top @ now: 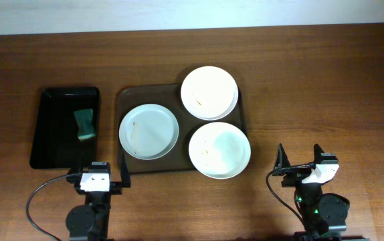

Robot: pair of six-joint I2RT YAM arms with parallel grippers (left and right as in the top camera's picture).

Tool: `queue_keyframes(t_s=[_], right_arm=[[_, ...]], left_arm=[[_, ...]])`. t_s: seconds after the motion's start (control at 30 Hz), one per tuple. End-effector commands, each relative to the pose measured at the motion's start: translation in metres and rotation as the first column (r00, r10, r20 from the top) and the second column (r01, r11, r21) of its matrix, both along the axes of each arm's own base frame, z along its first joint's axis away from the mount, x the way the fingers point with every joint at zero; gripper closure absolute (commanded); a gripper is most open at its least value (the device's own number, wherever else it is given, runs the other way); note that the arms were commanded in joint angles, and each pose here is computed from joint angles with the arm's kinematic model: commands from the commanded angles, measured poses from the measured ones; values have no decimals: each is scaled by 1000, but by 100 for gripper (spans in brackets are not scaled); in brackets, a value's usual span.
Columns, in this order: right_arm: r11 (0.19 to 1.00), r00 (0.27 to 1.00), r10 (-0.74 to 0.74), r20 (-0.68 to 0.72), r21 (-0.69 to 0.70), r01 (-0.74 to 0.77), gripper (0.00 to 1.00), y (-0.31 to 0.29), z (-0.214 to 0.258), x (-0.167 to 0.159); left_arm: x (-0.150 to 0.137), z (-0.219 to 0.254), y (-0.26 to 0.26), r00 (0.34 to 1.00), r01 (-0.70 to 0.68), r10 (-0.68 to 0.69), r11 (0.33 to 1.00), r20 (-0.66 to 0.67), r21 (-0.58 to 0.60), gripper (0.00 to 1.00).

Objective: Clean dirty plates on tray and stack at the side

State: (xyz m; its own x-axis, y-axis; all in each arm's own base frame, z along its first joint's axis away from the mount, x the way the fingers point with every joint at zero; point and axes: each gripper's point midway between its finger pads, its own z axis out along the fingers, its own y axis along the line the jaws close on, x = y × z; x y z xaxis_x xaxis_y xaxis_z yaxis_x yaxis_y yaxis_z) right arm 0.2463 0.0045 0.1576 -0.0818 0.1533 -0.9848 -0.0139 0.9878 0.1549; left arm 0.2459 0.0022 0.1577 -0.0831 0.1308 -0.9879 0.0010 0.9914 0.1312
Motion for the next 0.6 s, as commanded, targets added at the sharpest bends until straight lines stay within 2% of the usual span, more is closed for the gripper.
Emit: queue_keyframes(t_s=[0.0, 0.17, 0.23, 0.3, 0.4, 0.47, 0.57], right_arm=[[1000, 1000, -7, -1, 1, 7, 2, -2, -2, 0], [1000, 1000, -10, 14, 1, 10, 2, -2, 1, 0], [999, 998, 36, 47, 2, -36, 2, 6, 10, 0], [997, 990, 72, 124, -4, -72, 1, 12, 29, -1], [986, 968, 167, 186, -20, -167, 2, 28, 61, -9], [974, 949, 224, 223, -35, -222, 2, 38, 83, -16], [974, 949, 224, 220, -34, -222, 2, 38, 108, -21]], left_arm=[[0, -1, -1, 1000, 12, -12, 1000, 3, 15, 1], [0, -1, -2, 1000, 14, -14, 1000, 4, 14, 1], [0, 5, -18, 994, 107, -107, 994, 27, 10, 1], [-2, 21, -32, 977, 189, -190, 982, 95, 19, 1], [-6, 41, -38, 965, 221, -223, 975, 140, 30, 1], [-9, 53, -40, 962, 236, -238, 971, 136, 31, 1], [-9, 70, -42, 964, 248, -249, 969, 89, 19, 1]])
